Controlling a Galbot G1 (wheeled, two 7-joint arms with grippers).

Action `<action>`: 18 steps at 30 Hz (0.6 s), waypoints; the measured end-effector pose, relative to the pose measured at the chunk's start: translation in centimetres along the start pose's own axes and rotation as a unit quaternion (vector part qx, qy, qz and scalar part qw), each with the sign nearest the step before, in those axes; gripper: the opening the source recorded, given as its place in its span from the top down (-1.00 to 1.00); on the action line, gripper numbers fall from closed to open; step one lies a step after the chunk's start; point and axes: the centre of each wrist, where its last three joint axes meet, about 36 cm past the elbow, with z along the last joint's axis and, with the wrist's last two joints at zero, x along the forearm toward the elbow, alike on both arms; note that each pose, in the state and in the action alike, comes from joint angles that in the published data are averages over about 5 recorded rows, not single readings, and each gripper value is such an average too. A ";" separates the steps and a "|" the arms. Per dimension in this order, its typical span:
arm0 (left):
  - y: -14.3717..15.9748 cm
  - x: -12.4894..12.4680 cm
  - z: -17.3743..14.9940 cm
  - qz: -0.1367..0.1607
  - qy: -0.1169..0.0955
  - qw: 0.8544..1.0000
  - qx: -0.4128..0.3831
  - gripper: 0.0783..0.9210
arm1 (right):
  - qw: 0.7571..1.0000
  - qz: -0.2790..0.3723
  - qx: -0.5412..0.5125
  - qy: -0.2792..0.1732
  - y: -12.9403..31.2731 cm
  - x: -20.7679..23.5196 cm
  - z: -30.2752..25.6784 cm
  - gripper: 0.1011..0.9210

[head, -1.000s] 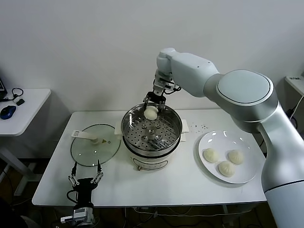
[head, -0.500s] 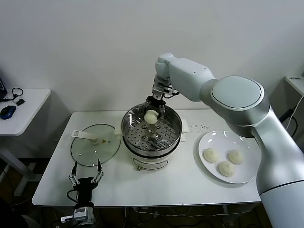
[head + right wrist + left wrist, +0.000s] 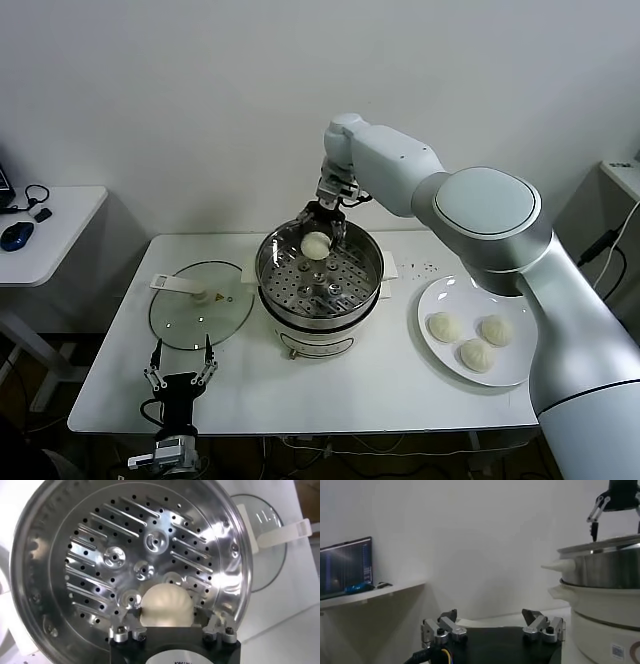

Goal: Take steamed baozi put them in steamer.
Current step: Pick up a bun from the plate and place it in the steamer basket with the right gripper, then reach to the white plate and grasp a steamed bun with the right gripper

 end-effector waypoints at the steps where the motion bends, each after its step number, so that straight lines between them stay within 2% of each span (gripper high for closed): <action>1: 0.0 0.0 0.0 0.000 0.000 1.000 0.000 -0.77 | 1.000 0.001 -0.001 0.001 0.1 0.1 0.1 -0.75; 9: 0.0 0.0 -0.2 0.000 -0.002 1.000 0.000 -0.77 | 1.000 0.006 -0.003 0.009 0.6 1.7 0.6 -0.76; 18: 0.1 0.0 -0.4 0.000 -0.001 1.000 -0.002 -0.77 | 1.000 0.004 -0.010 0.022 1.7 6.0 1.4 -0.76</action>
